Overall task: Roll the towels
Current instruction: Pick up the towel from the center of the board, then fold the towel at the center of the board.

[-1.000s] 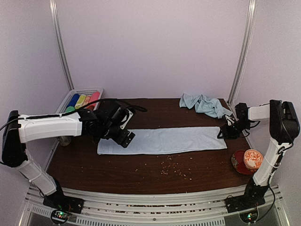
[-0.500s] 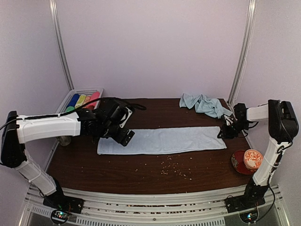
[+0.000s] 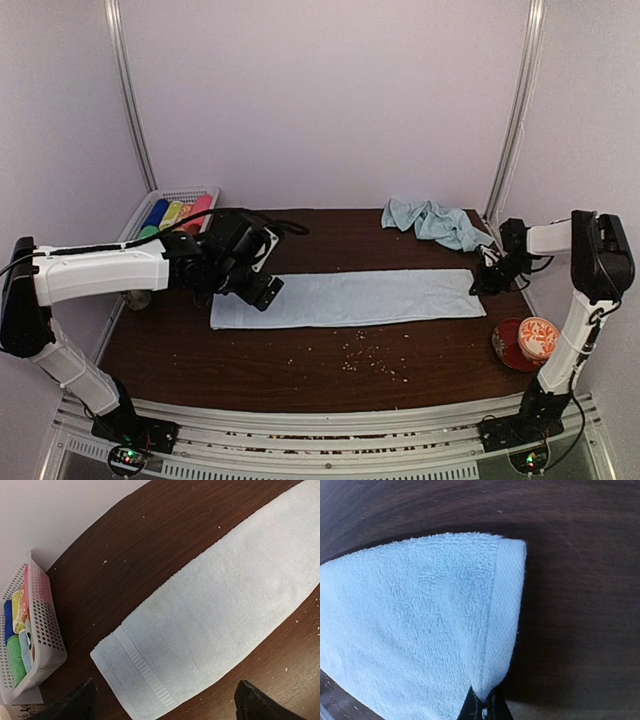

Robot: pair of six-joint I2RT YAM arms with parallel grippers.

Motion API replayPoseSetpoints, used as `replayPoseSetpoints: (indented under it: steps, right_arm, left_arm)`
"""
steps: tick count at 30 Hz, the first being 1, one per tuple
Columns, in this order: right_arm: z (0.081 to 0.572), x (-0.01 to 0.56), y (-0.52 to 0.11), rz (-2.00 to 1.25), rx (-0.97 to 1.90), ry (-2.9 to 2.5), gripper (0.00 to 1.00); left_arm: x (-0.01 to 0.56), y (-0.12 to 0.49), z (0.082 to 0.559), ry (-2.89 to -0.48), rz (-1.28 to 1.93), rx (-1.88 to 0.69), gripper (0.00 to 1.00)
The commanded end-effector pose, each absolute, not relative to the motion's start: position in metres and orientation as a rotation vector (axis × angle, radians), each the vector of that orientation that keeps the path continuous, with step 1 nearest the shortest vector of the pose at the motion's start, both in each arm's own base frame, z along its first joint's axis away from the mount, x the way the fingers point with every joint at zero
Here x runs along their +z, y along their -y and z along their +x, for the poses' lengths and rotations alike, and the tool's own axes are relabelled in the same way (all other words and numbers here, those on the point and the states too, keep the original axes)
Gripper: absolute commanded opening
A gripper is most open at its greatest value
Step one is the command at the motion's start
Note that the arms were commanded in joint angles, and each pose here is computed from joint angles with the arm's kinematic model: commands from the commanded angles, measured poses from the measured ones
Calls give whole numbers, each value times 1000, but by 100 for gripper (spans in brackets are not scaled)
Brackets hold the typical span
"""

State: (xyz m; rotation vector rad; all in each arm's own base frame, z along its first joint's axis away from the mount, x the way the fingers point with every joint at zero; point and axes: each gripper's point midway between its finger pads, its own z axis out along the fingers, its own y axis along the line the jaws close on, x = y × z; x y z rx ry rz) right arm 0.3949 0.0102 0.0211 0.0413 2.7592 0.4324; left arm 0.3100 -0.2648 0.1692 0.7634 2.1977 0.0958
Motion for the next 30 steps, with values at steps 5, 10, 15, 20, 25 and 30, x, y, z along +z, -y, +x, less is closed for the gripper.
replayPoseSetpoints:
  steps: [5,10,15,20,25,30]
  right_arm:
    - [383,59,88,198,206,-2805,0]
    - [388,95,117,217,181,-2771,0]
    - [390,124,27,-6,477,-2761,0]
    - [385,147,-81,-282,709,-2698,0]
    - [383,172,-166,-485,911,-2606,0]
    - [376,173,-233,-667,1015,-2573,0]
  left_arm:
    - [182,262,312,-2156,744,95,98]
    - [184,261,311,-2157,741,80,98]
    - [187,259,312,-2156,732,71,98]
    - [188,255,314,-2157,724,75,98]
    - [184,250,319,-2171,718,81,98]
    - [179,247,324,-2193,712,72,98]
